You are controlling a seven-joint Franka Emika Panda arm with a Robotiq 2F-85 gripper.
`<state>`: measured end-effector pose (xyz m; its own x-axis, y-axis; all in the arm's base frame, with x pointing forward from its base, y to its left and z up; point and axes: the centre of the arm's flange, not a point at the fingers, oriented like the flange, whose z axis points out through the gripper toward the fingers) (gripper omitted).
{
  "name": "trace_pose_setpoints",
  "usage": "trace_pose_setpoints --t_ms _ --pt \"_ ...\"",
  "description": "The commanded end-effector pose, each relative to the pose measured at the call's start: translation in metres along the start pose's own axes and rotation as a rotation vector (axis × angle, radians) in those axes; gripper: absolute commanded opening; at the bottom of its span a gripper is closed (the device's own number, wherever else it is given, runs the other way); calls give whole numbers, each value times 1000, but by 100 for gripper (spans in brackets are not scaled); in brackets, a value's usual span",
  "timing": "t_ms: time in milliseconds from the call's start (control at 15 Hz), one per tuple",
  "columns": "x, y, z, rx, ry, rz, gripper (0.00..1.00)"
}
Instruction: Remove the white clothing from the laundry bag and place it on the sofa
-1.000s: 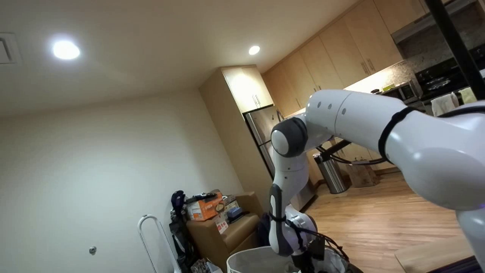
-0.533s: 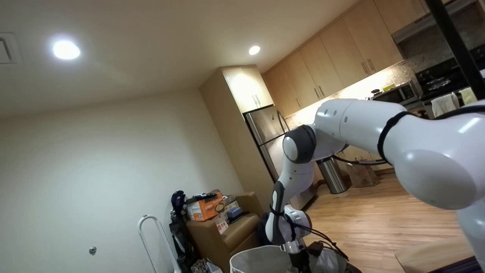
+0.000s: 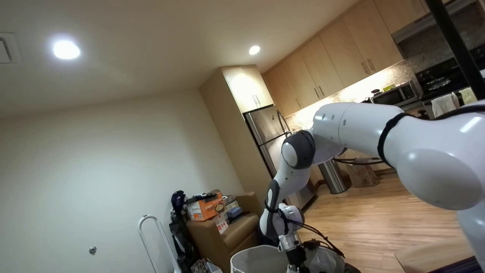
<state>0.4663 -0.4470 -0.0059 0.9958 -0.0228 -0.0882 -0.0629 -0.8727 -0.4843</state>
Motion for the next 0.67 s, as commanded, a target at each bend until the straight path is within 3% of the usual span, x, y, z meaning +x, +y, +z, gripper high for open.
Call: trace_pose_setpoints --t_ms 0,200,600 --pt "15 -1 -2 93 14 14 10" --pt "20 -11 -29 86 29 14 11" --pt "42 -75 -134 -114 130 -71 11"
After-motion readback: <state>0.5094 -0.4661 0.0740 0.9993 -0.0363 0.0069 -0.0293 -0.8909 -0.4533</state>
